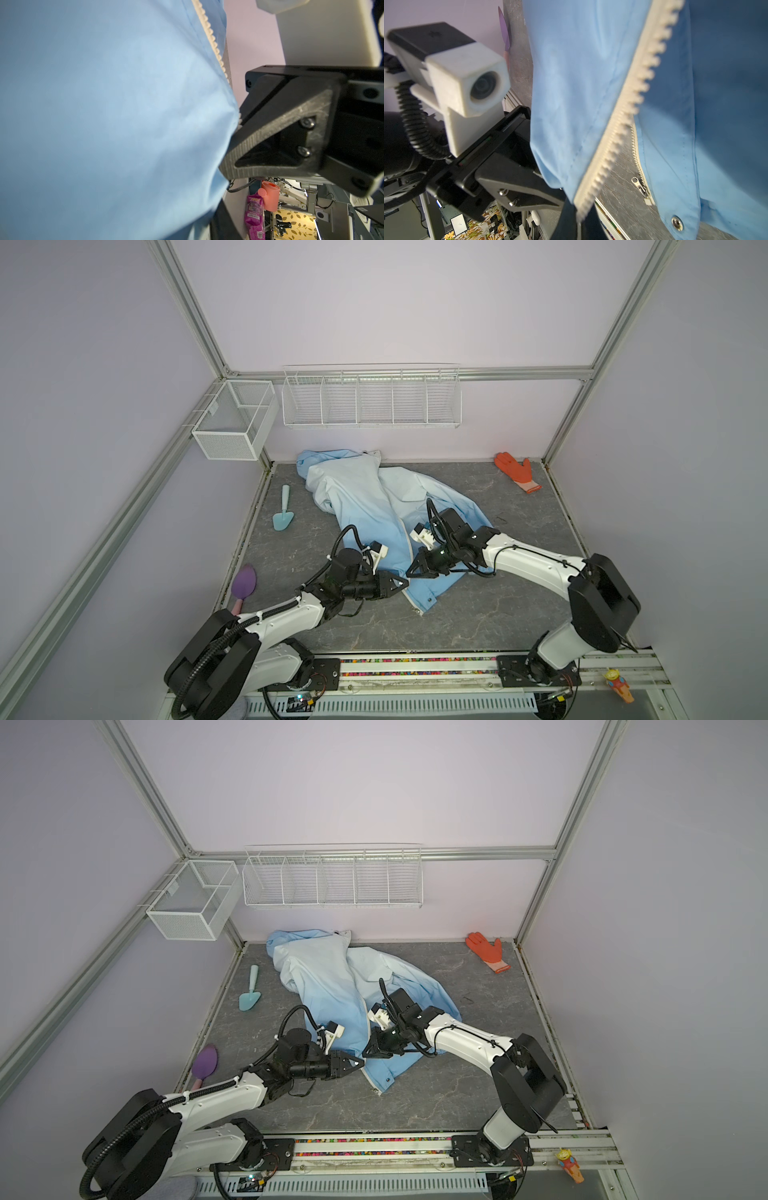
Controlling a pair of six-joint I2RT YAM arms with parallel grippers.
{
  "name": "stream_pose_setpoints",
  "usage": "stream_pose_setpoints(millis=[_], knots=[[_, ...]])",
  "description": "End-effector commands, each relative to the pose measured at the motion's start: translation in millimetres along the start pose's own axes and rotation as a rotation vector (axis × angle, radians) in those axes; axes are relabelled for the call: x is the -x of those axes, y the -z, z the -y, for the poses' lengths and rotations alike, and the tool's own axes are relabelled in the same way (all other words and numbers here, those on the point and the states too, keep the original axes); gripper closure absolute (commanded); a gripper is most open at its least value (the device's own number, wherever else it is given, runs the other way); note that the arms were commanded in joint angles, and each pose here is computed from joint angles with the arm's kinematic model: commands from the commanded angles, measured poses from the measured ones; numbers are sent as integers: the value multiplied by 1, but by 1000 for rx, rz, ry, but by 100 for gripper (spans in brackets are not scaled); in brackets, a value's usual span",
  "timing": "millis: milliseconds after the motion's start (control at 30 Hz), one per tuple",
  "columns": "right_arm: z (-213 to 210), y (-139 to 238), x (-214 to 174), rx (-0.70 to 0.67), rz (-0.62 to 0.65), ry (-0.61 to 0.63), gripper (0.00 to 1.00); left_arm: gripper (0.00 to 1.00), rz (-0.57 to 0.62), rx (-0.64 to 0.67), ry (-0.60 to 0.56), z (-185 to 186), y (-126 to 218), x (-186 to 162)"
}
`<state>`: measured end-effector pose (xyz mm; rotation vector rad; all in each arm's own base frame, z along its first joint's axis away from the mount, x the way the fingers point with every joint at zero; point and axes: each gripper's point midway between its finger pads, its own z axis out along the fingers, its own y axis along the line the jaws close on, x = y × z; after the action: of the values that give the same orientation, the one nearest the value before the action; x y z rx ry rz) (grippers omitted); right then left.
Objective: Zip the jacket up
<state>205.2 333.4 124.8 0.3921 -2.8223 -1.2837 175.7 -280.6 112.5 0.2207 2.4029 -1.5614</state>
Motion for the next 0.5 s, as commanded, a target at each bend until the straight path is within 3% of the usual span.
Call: stream_pose_setpoints(millis=[0,267,467], knots=[[-11,11,2,24,19,42,93,72,33,-5,-29,8,1,9],[-6,10,0,14,18,35,93,64,49,-3,-22,8,2,13],[-3,9,0,7,17,32,93,68,61,-17,-16,11,4,16]])
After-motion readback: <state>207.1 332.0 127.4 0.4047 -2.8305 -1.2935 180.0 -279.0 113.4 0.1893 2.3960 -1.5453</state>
